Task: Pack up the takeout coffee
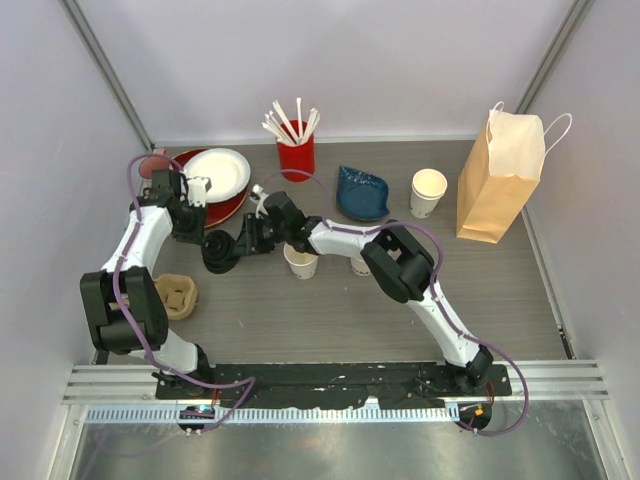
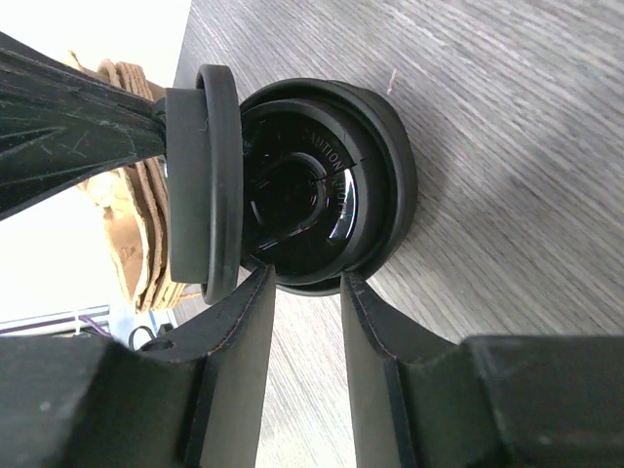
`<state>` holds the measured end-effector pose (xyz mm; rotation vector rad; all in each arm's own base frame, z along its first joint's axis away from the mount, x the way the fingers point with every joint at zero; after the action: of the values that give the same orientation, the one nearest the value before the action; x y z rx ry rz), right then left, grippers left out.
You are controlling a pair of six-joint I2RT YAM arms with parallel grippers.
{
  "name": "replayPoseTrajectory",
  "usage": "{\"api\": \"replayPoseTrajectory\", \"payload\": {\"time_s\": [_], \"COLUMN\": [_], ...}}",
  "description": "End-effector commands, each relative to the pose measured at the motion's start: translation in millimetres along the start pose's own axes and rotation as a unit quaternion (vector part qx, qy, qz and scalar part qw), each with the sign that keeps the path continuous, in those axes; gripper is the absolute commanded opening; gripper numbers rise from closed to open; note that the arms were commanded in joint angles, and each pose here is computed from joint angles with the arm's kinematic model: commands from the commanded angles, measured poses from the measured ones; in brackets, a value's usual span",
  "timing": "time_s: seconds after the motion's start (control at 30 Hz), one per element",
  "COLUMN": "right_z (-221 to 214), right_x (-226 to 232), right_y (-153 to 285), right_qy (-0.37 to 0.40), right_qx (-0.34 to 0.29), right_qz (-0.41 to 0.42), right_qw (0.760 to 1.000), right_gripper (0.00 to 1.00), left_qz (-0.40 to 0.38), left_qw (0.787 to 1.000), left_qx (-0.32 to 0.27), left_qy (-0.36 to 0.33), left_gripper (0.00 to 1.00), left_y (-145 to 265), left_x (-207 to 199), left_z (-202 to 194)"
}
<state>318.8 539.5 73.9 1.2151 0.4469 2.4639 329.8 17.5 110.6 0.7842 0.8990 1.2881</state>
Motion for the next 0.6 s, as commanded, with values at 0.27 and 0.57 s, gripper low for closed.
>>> {"api": "replayPoseTrajectory", "payload": {"time_s": [0.27, 0.57], "right_z": [49.0, 90.1], "right_x": [34.3, 66.6], "right_y": [46.6, 100.2], "right_qy": [0.091, 0.161], "right_qx": [-0.061, -0.104], "right_qz": [-0.038, -0.069], "right_qw": [0.993, 0.979], "right_gripper": [0.41, 0.44], "left_qz": [0.039, 0.034], "left_qw": [0.997, 0.994], "left_qx": [-0.069, -0.097], "left_qy": [-0.026, -0.042], "left_gripper": [0.0, 0.0], "left_y": [48.7, 83.9], "left_x": [6.7, -5.1], "left_z": [34.2, 49.7]}}
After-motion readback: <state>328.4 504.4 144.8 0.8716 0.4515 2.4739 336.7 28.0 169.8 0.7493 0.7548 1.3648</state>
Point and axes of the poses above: each gripper's point midway between its finger pads, its own y axis back along the fingers, its own x axis along the line the jaws close on, z = x × y, the point moved 1 cm from there along y, back along the fingers, and after that the axes turned 8 degrees about y, right-handed, at the moved point
